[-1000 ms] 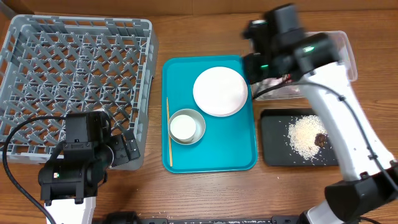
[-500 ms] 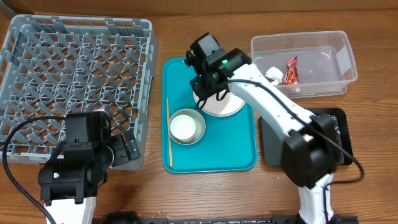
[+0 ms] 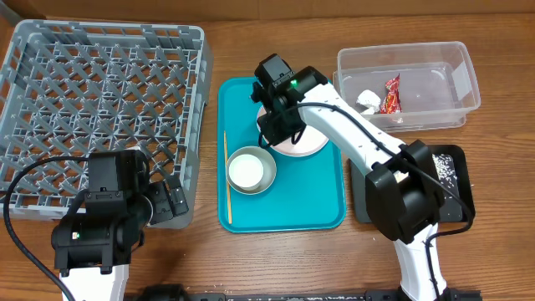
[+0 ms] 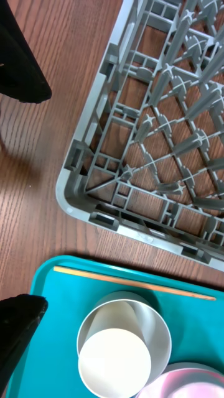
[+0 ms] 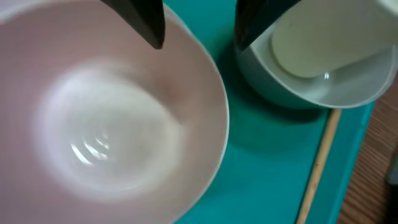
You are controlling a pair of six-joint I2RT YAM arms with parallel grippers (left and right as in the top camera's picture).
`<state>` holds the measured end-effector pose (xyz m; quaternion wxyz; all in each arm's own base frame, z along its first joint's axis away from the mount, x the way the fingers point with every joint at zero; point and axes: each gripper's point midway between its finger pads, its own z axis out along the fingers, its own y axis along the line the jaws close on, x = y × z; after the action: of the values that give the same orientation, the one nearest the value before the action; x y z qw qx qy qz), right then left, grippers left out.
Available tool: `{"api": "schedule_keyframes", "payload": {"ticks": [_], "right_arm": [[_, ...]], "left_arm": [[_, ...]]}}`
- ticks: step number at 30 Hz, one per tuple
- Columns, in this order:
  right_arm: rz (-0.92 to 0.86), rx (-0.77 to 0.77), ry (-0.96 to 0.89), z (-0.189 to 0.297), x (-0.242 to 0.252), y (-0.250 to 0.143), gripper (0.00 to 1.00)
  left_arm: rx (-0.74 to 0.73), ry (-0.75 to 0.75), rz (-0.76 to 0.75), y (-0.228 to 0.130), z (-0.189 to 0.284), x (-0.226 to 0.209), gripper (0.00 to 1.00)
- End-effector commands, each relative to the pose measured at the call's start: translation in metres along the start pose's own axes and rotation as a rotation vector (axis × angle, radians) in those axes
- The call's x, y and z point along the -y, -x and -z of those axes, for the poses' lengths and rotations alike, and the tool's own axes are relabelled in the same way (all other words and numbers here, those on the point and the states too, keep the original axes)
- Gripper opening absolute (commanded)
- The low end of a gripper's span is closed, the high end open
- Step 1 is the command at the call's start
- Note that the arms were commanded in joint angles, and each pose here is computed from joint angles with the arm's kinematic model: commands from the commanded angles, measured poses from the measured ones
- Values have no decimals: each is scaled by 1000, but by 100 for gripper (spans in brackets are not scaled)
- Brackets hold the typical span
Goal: Sort waste into correct bins and load items into the dishwasher
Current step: 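Grasp the white cup from the bowl with the right gripper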
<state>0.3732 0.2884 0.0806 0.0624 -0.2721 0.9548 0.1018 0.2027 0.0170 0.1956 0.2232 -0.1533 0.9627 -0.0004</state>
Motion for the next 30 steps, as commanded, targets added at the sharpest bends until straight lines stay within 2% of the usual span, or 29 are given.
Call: {"api": "schedule_keyframes", "payload": {"ticks": [1,5,9,15,23,30], "right_arm": [[-30,126,26,60,-7,25,43],[-30,142,93,100,-25,22,47],[-31,62,177,106,-45,0,47],[-104,-68,178,72,-64,-28,45],[-144,-141,147,3,-78,-57,39],[-189,-146,139,-16,-73,-64,6]], "left_arm": [[32,-1,1,6,7,-1,100],[33,-1,1,6,7,-1,100],[33,-1,1,6,7,-1,100],[37,-2,1,8,7,0,100],[36,-2,1,7,7,0,100],[36,-2,1,7,7,0,100]]}}
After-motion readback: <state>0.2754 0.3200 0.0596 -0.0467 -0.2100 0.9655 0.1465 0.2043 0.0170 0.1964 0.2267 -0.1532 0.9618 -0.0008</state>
